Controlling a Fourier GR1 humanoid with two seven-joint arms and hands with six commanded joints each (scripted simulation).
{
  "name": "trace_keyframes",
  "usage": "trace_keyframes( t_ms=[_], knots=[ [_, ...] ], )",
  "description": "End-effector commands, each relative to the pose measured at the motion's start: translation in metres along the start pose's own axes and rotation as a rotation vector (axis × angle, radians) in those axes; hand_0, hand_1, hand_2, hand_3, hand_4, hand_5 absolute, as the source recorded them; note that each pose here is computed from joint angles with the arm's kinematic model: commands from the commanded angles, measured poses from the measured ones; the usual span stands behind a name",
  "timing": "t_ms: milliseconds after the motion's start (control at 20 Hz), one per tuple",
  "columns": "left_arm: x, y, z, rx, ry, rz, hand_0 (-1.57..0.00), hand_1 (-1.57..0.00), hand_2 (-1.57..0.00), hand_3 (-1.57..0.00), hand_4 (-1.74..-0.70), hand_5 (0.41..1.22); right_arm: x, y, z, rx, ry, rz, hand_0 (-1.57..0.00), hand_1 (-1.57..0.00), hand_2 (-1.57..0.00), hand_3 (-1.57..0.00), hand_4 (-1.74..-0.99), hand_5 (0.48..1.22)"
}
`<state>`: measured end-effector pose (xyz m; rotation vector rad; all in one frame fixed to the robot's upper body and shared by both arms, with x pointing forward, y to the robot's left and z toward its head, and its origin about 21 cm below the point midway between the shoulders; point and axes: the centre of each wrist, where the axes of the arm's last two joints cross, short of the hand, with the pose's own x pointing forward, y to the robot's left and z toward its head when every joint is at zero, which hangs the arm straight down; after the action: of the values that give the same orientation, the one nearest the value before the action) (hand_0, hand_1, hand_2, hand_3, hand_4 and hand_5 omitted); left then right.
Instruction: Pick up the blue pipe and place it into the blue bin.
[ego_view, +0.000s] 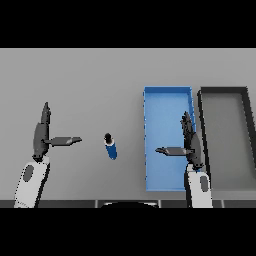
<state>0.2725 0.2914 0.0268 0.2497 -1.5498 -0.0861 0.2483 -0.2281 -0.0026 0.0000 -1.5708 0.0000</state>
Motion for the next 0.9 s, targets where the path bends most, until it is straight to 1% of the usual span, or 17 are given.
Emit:
trace_keyframes(
  t_ms=[0,250,300,350,400,450,600,700,800,850],
  knots=[
    [0.0,0.0,0.0,0.001,-0.004,0.001,0.0,0.0,0.0,0.0,-1.19,0.605,0.0,0.0,0.0,-0.001,0.001,0.0,0.0,0.0,0.0,0.0,-1.254,0.598],
    [0.0,-0.003,-0.003,-0.006,-0.007,0.0,0.0,0.0,0.0,0.0,-1.19,0.605,0.004,-0.003,-0.004,0.0,-0.001,-0.001,0.0,0.0,0.0,0.0,-1.254,0.598],
    [-0.002,0.011,0.001,-0.133,-0.033,-0.037,0.0,0.0,0.0,0.0,-1.19,0.605,0.002,-0.012,0.008,0.046,-0.032,0.116,0.0,0.0,0.0,0.0,-1.254,0.598],
    [-0.004,0.028,0.004,-0.21,-0.03,-0.065,0.0,0.0,0.0,0.0,-1.19,0.606,0.002,-0.016,0.018,0.086,-0.058,0.182,0.0,0.0,0.0,0.0,-1.255,0.597],
    [-0.009,0.036,0.004,-0.253,-0.022,-0.075,0.0,0.0,0.0,0.0,-1.19,0.604,0.003,-0.019,0.02,0.102,-0.05,0.231,0.0,0.0,0.0,0.0,-1.251,0.597],
    [-0.009,0.037,0.003,-0.289,-0.021,-0.081,0.0,0.0,0.0,0.0,-1.19,0.604,0.007,-0.02,0.022,0.11,-0.054,0.265,0.0,0.0,0.0,0.0,-1.249,0.598],
    [-0.007,0.041,0.003,-0.342,-0.043,-0.103,0.0,0.0,0.0,0.0,-1.17,0.603,0.012,-0.014,0.025,0.131,-0.035,0.301,0.0,0.0,0.0,0.0,-1.236,0.594],
    [-0.003,0.038,0.009,-0.409,-0.069,-0.121,0.0,0.0,0.0,0.0,-1.16,0.605,0.009,-0.018,0.027,0.136,-0.026,0.295,0.0,0.0,0.0,0.0,-1.226,0.593],
    [-0.004,0.036,0.016,-0.514,-0.049,-0.13,0.0,0.0,0.0,0.0,-1.17,0.592,0.007,-0.014,0.026,0.145,-0.047,0.293,0.0,0.0,0.0,0.0,-1.226,0.596],
    [-0.002,0.03,0.02,-0.569,-0.039,-0.126,0.0,0.0,0.0,0.0,-1.18,0.584,0.009,-0.019,0.023,0.143,-0.047,0.3,0.0,0.0,0.0,0.0,-1.228,0.601]
  ],
)
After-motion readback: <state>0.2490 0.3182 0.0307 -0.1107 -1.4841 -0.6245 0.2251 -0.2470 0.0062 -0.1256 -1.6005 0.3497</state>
